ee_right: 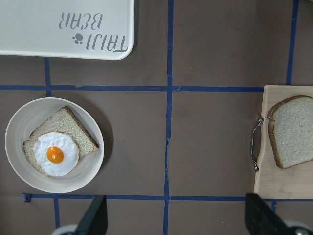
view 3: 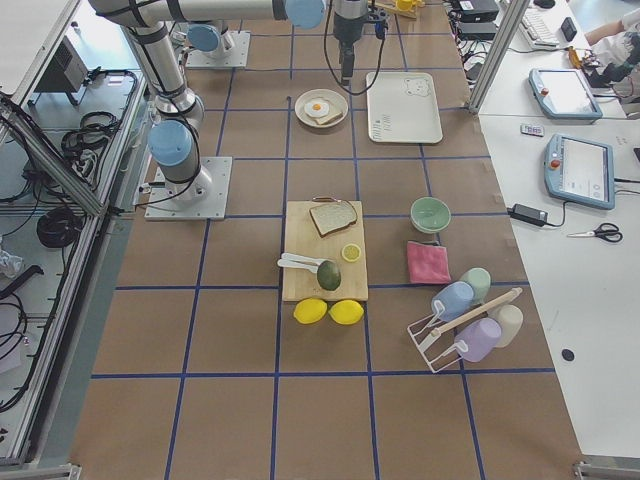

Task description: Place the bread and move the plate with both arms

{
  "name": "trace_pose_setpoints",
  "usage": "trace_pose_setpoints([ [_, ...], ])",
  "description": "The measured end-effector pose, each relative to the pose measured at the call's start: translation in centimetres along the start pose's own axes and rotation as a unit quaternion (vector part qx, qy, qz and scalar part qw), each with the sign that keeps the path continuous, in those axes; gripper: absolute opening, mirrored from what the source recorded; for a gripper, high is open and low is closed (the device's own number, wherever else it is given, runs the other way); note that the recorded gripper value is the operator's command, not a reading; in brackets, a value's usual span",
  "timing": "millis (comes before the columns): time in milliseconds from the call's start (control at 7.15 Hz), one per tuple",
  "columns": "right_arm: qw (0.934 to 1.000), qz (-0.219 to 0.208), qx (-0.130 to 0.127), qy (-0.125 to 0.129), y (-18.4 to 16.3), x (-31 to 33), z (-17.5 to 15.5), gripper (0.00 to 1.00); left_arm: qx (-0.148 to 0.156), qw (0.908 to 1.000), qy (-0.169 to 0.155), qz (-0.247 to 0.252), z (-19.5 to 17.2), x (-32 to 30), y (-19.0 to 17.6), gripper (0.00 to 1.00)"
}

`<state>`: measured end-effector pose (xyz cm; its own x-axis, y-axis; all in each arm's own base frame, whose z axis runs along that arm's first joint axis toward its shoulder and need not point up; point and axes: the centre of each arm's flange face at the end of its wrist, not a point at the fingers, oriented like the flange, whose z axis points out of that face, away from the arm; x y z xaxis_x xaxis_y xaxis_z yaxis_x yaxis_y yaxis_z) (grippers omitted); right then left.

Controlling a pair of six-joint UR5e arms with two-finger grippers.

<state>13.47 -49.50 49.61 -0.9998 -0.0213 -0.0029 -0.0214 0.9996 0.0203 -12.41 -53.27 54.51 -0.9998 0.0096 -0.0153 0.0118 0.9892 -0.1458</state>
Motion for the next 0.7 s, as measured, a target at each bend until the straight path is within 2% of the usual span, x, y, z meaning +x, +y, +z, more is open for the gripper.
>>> trace_pose_setpoints([
  [699,0.9998,0.001,-0.019,0.000,0.77,-0.01,0.06,1.00,0.002,1.0000,0.000,0.000,-0.11,0.01,0.10,1.00],
])
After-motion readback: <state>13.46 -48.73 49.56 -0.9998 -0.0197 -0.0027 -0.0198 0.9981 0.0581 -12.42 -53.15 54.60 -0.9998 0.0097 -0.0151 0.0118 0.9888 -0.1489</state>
